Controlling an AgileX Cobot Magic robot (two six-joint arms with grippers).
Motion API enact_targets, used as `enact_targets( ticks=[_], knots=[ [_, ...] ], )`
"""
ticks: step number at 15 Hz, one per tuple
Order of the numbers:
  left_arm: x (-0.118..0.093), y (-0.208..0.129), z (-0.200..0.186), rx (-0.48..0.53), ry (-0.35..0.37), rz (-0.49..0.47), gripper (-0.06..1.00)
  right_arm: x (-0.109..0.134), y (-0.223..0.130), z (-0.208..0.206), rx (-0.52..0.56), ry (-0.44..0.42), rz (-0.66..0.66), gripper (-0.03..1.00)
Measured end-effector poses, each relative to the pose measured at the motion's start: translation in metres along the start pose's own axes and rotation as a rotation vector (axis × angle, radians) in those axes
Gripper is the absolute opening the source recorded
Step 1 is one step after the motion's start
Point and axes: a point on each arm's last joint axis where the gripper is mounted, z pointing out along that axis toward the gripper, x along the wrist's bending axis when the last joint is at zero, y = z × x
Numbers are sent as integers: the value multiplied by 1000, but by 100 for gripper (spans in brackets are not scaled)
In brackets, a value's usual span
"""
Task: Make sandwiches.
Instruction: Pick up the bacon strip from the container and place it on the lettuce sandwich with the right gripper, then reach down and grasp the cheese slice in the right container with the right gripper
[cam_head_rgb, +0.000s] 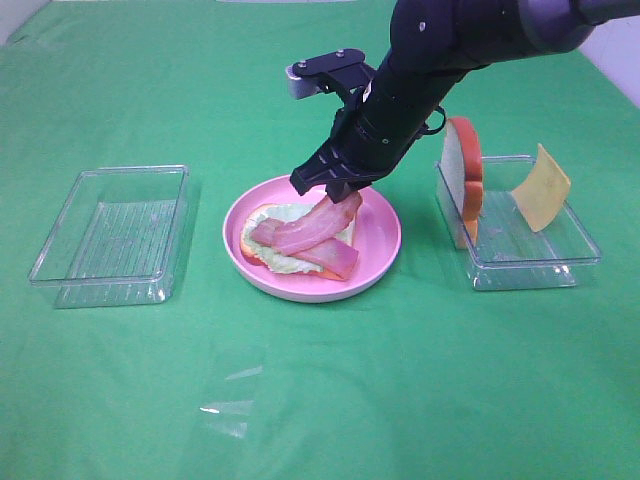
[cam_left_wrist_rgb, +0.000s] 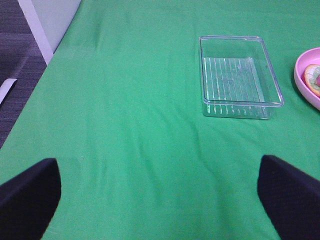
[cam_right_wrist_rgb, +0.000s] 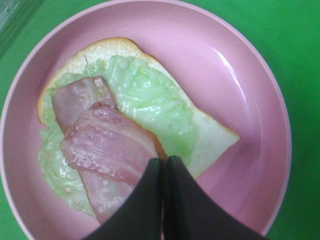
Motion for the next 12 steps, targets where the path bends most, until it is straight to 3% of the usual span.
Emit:
enact_targets(
  ticks=[2,3,4,6,8,12],
  knots=[
    [0,0,0,0,0,0,99,1,2,0,-17,13,20,5],
    [0,0,0,0,0,0,99,1,2,0,-20,14,23,13],
    [0,0,0,0,0,0,99,1,2,0,-23,16,26,28],
    [0,0,0,0,0,0,99,2,2,0,-24,18,29,69],
    [0,0,0,0,0,0,99,3,12,-9,-23,28,21,92],
    [0,0,0,0,0,0,99,7,38,-49,-54,47,-7,96]
  ],
)
